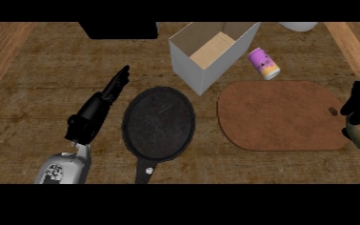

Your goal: Pick the squash from the cutting board and place it in the cardboard box

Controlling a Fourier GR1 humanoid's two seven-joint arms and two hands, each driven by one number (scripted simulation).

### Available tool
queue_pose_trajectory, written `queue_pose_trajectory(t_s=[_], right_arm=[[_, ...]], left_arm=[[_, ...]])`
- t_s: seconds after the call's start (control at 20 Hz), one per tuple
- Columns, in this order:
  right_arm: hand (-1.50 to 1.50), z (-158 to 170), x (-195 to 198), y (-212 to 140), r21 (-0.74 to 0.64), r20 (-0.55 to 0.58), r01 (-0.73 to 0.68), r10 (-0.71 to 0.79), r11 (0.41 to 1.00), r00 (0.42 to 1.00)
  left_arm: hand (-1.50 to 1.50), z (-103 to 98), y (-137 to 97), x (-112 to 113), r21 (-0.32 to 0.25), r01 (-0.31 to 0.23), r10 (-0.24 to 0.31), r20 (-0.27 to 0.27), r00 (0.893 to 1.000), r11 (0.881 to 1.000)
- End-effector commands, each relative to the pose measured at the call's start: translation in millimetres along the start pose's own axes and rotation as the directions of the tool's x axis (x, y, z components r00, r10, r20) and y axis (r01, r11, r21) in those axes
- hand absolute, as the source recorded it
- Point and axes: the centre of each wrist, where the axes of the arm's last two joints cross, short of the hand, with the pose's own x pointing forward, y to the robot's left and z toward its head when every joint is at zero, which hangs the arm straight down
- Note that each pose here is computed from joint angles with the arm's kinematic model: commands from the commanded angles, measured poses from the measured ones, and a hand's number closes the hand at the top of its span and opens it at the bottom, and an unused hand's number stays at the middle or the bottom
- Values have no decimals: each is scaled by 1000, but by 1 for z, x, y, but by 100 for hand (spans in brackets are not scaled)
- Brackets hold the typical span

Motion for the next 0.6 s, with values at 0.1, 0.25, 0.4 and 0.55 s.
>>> queue_pose_trajectory(t_s=[0.1, 0.25, 0.4, 0.55], right_arm=[[150, -26, -8, -34, -33, -67, 28, -30, 999, 997], [150, -42, -14, -19, -78, -102, 28, -36, 997, 994], [150, -72, -21, -26, -81, -108, 37, -46, 996, 993], [150, -113, -8, -19, -57, -119, 64, -70, 996, 990]], left_arm=[[0, -15, -10, 16, -8, -14, 14, 8, 1000, 1000], [0, -8, -6, -3, -12, -14, 15, 14, 1000, 1000], [0, -9, -20, 5, -16, 9, -9, 15, 1000, 1000], [0, -15, -3, 1, -32, -11, 11, 4, 1000, 999]])
